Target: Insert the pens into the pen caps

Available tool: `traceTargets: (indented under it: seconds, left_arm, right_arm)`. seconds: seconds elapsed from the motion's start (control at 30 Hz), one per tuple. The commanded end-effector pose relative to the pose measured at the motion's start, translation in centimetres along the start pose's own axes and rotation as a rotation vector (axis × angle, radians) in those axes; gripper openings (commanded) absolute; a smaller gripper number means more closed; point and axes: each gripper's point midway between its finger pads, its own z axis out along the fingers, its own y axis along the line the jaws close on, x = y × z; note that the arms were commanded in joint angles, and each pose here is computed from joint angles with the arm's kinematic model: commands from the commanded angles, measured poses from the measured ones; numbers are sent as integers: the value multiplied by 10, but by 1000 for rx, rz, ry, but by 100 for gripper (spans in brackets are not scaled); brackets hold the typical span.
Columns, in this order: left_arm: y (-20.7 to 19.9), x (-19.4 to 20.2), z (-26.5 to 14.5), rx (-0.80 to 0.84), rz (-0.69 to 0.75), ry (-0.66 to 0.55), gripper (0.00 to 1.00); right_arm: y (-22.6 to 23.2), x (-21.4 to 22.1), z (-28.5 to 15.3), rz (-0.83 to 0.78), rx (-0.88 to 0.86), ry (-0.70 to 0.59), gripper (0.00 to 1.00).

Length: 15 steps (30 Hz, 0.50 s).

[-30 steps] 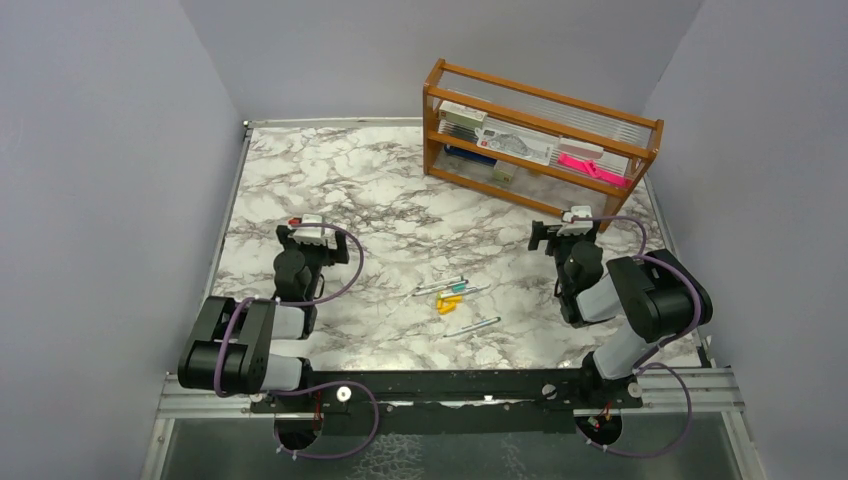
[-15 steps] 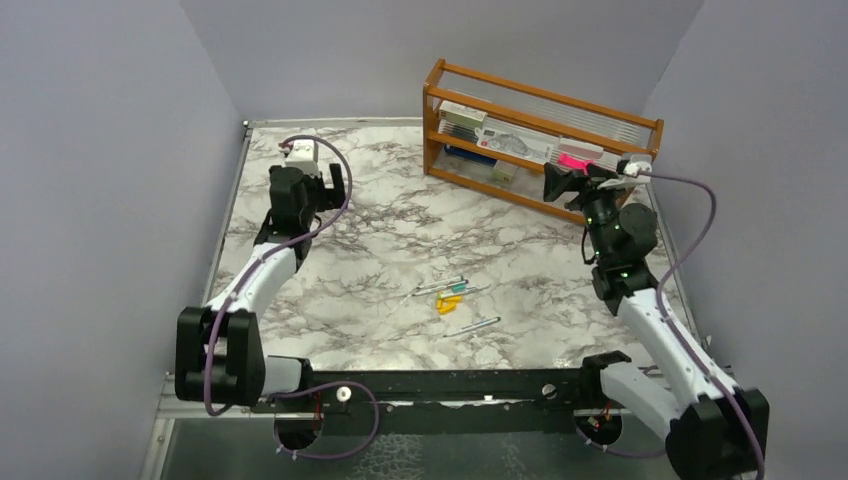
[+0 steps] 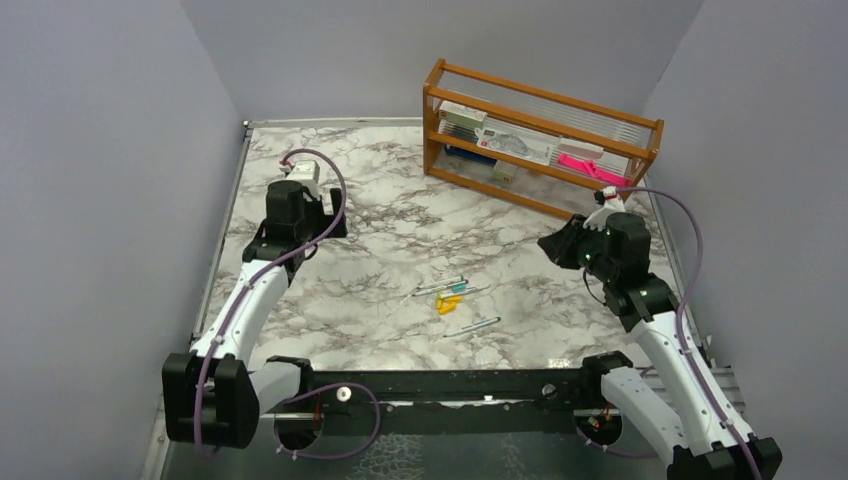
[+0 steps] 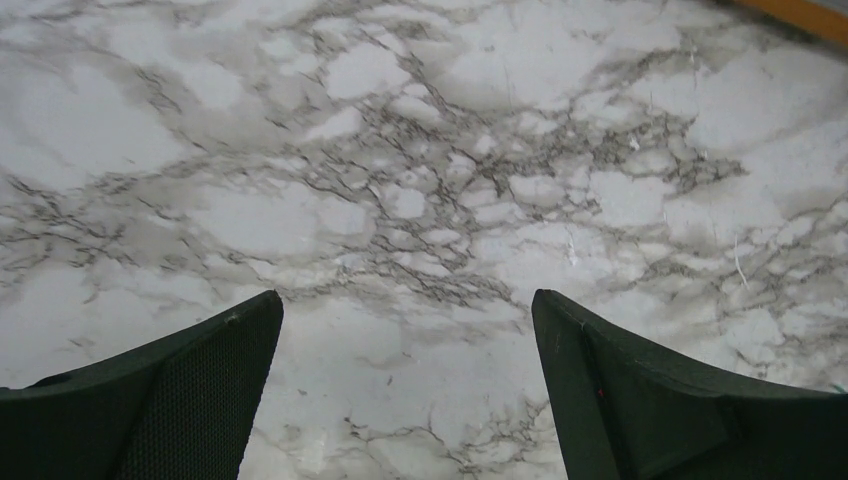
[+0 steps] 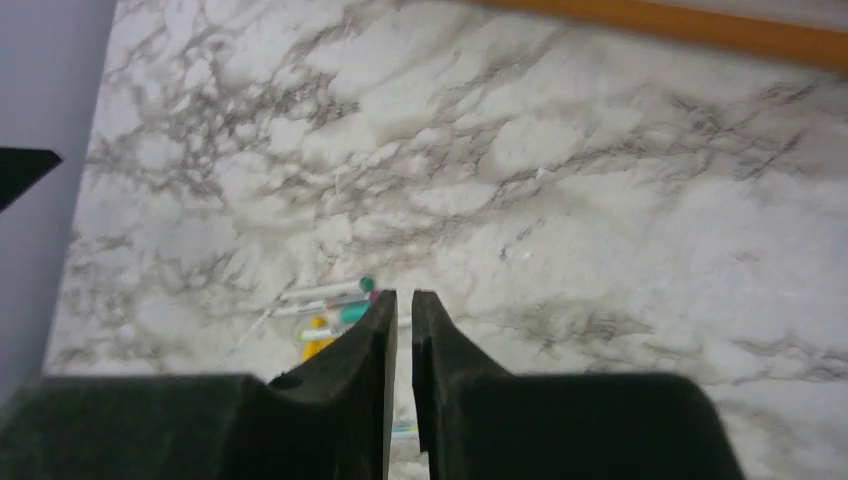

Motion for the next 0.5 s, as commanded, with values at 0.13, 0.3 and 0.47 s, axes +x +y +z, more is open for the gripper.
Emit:
traceTargets:
  seconds: [0.13,0.3,0.47]
  left_arm:
    - [-45,41,-21,202,17,171,99]
    - [-67,58,-28,171,-465,277,96]
    - [-66,47,-22,145,-494,267,84]
  right_arm:
    - [-3,52,-7,-62,-30,291,56]
    - [-3,63,-22,-128,-30,459,72]
    - [-7,83,-29,-175,-15,572,75]
